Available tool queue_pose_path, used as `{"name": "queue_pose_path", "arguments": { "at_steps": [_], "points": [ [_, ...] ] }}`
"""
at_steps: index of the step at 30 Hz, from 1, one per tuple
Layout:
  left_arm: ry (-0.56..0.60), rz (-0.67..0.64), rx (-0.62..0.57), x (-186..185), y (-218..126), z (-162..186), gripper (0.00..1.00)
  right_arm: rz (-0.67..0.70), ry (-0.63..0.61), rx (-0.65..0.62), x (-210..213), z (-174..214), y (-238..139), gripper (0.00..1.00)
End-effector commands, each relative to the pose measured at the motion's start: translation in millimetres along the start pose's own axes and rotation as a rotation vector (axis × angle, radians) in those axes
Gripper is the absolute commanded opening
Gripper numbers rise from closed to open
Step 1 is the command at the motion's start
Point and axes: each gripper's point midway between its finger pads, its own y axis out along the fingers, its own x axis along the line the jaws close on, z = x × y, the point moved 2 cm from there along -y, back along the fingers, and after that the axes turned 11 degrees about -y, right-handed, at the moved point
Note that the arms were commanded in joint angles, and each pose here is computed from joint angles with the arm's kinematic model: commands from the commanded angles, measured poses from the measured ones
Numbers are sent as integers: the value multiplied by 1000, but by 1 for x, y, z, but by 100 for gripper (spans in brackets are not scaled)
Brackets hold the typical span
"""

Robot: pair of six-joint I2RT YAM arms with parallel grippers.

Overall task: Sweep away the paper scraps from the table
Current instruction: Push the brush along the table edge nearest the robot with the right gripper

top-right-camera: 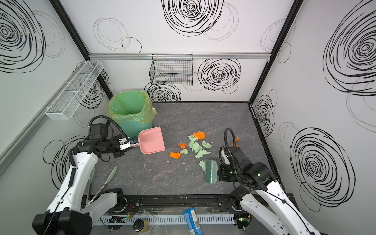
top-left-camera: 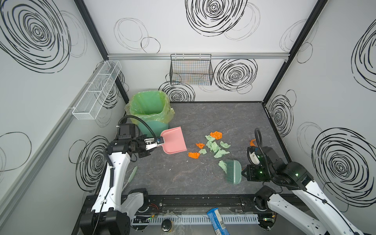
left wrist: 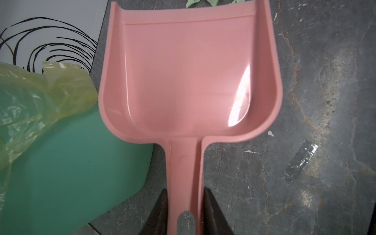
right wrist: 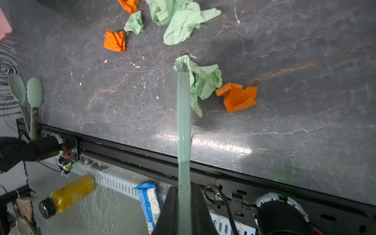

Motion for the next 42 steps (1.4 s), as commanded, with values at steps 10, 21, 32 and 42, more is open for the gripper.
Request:
{"name": "queue_pose_path", "arguments": {
  "at_steps": [10, 21, 32, 42],
  "points": [
    [24, 9, -44, 0, 2, -7, 0, 2, 283, -170, -17, 6, -18, 0],
    [28, 18, -47, -2, 7, -4, 0, -213, 511, -214, -16, 34, -20, 0],
    [32, 17, -37, 0, 11, 4, 0, -34, 469, -189, -28, 26, -2, 0],
    [21, 33, -46, 1, 18, 11, 0, 12, 536, -175, -38, 32, 13, 0]
  ]
}}
